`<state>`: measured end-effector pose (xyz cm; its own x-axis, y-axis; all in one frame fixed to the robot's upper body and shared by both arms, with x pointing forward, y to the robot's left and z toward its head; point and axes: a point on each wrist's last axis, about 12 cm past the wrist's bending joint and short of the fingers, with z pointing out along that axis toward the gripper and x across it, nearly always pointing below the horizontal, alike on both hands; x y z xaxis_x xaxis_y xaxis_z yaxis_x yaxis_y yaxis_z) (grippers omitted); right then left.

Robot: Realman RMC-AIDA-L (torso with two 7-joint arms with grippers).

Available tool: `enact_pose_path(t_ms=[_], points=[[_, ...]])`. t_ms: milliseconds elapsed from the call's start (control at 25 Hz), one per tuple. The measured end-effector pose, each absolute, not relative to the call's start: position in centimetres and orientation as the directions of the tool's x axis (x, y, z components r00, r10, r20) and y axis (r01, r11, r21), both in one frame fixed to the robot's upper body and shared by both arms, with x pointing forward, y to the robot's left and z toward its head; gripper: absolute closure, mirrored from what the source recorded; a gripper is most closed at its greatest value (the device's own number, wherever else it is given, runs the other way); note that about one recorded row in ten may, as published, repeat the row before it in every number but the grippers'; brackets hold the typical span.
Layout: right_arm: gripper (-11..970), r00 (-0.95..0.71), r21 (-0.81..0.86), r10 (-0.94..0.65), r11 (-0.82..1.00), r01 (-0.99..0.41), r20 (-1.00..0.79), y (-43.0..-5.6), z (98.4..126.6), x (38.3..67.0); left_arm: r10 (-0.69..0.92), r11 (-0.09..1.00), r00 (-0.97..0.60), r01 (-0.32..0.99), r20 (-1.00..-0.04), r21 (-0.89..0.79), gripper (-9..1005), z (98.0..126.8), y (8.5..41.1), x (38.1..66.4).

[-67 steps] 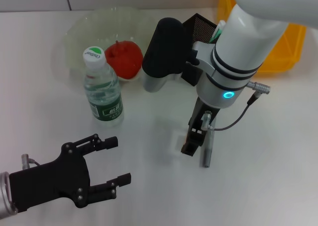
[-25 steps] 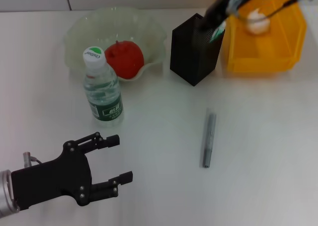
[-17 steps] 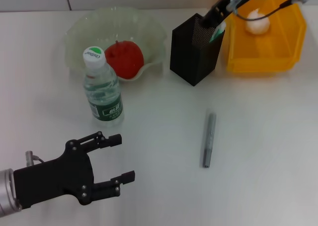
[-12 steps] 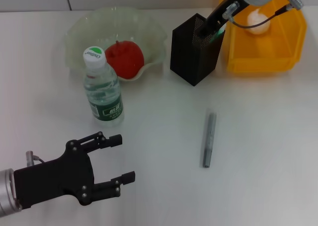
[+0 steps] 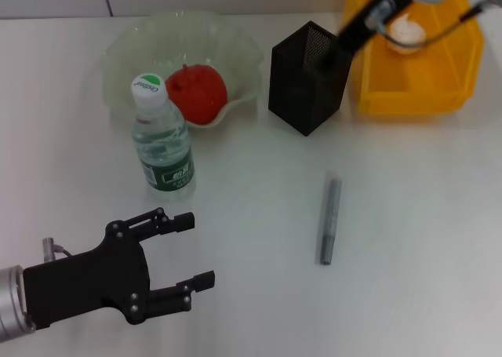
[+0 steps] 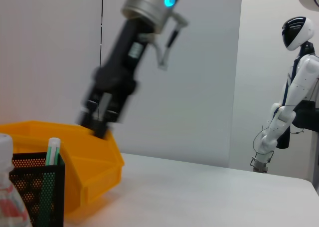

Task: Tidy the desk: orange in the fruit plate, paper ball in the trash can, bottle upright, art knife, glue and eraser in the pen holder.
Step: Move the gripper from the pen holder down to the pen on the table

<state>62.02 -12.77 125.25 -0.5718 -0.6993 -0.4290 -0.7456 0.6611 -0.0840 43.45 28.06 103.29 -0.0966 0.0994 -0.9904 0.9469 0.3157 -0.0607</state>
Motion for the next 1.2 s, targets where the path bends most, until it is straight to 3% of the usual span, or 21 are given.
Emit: enact_pose_path(t_ms=[200, 280, 680, 1200], points=[[313, -0.66, 0.012, -0.693, 0.687, -0.727, -0.29, -12.5, 124.3, 59.4, 0.099, 0.313, -0.097, 0.948, -0.99, -0.062, 214, 103.3, 28.0, 43.5], [313, -0.67, 0.008, -0.707, 0.686, -0.727, -0.228, -12.1, 122.4, 58.5, 0.099, 0.311, -0.098, 0.948, -0.99, -0.063, 214, 103.3, 28.0, 43.6], [315, -0.741, 0.078, -0.651, 0.741, -0.667, -0.162, -11.6, 116.9, 58.8, 0.115, 0.288, -0.099, 0.956, -0.988, -0.062, 213, 103.3, 27.8, 43.6], [317, -0.773, 0.101, -0.617, 0.768, -0.632, -0.146, -11.7, 114.6, 59.4, 0.117, 0.273, -0.078, 0.961, -0.99, -0.043, 214, 103.6, 27.4, 44.2]])
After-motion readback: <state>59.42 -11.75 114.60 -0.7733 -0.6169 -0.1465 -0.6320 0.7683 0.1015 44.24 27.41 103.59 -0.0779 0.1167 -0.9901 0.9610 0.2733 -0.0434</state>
